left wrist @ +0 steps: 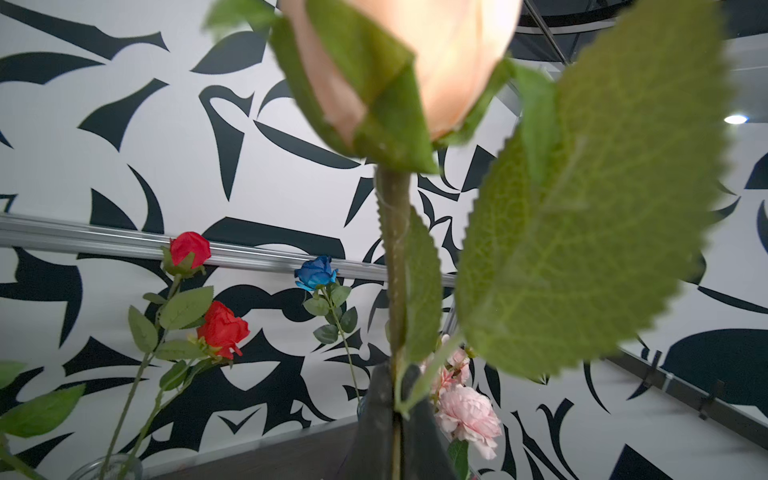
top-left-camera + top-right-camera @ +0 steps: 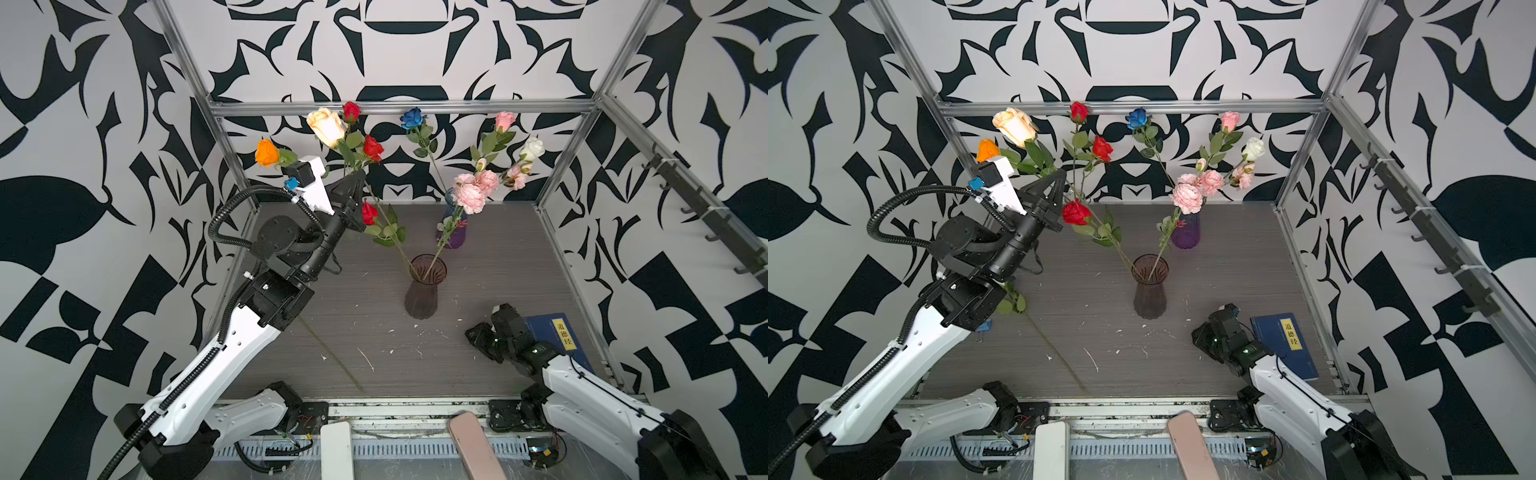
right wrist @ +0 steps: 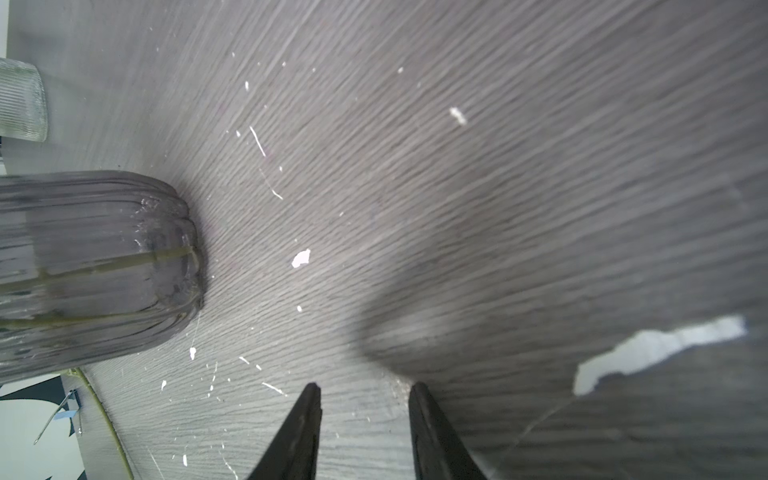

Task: Arrange the flowers into the vase
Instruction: 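Lift the peach rose with the left gripper toward the dark purple vase, then carry the peach rose over the dark purple vase and lower its stem in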

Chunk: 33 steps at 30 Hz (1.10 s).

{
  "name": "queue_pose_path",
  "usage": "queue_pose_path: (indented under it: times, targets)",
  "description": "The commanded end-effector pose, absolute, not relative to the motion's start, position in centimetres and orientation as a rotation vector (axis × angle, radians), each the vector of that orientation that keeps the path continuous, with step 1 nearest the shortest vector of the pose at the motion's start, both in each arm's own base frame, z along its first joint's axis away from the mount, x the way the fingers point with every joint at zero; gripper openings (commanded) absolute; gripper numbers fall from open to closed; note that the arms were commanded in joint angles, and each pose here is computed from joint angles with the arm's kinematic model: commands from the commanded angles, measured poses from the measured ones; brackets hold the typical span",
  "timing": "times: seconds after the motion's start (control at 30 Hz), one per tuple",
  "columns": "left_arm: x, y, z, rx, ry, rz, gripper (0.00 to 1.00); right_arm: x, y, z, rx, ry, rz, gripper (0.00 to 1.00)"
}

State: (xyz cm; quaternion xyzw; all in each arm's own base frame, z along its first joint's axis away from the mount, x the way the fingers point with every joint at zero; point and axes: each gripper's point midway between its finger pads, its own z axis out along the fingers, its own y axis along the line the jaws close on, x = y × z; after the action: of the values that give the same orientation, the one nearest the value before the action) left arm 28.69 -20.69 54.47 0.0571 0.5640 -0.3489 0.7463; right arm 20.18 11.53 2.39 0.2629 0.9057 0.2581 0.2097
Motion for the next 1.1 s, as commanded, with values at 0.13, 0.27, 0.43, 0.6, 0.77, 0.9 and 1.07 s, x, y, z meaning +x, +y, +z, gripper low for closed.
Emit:
queue_pose_path:
  times: [0.13,0.27,0.43,0.6,0.77,0.9,1.07]
  targets:
    - [28.3,-20.4,58.3,0.101,1.123,-0.756,0.0,19.9,11.2,2.0,0.741,2.537,0.696,0.39]
    - [28.3,-20.9,58.5,0.08,1.128,-0.82,0.0,19.9,11.2,2.0,0.746,2.53,0.701,0.39]
    - [27.7,-21.5,58.6,0.078,1.133,-0.887,0.0,19.8,11.1,2.1,0.747,2.526,0.701,0.39]
    - [28.0,-22.0,57.5,0.076,1.183,-0.906,0.0,19.9,11.1,2.0,0.747,2.531,0.7,0.39]
    - [28.2,-22.6,55.9,0.076,1.231,-0.929,0.0,19.9,11.1,2.1,0.749,2.528,0.703,0.39]
    - [28.6,-23.0,54.4,0.077,1.285,-0.923,0.0,19.9,11.1,2.0,0.747,2.528,0.704,0.39]
    - [28.9,-23.3,52.6,0.08,1.337,-0.916,0.0,19.9,11.1,2.0,0.749,2.532,0.703,0.39]
